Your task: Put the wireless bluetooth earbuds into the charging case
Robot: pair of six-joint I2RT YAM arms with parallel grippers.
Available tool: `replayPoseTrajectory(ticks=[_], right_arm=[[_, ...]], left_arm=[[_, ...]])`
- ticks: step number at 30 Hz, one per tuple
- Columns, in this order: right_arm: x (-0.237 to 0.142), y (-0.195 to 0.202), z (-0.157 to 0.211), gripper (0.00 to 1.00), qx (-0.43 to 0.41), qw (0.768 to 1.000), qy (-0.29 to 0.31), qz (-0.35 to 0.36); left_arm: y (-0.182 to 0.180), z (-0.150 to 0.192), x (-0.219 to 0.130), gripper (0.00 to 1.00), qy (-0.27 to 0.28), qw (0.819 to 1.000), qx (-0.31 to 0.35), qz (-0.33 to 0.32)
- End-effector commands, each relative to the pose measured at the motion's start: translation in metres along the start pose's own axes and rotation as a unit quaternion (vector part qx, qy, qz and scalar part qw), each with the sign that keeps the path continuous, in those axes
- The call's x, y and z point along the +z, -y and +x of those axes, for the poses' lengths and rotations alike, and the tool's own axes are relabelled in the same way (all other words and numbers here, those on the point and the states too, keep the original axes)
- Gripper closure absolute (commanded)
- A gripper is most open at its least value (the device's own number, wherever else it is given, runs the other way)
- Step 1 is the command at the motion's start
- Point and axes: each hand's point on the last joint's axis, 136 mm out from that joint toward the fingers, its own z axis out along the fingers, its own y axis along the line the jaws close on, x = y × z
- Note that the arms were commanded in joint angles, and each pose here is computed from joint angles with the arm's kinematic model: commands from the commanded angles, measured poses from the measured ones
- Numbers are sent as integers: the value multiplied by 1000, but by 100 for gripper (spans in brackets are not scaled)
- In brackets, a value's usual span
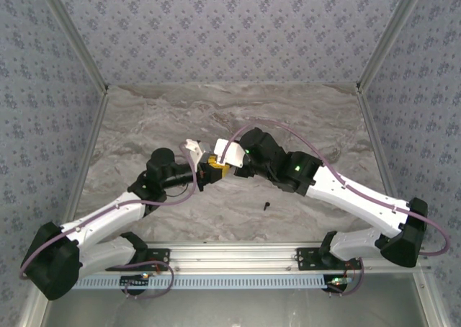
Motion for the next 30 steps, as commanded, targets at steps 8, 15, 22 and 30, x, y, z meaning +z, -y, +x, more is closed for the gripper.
replayPoseTrajectory(ticks=[8, 15, 22, 30], right_arm=[[-3, -6, -5, 77, -61, 998, 13, -8], [2, -15, -3, 77, -81, 997, 5, -17], [3, -18, 0, 77, -99, 995, -4, -18], [3, -18, 2, 77, -113, 993, -7, -18]], left_arm=[[9, -18, 2, 100, 15, 1000, 7, 20], [8, -18, 2, 100, 15, 1000, 7, 19], [8, -17, 2, 100, 13, 1000, 8, 18], [7, -15, 3, 100, 8, 1000, 8, 18]])
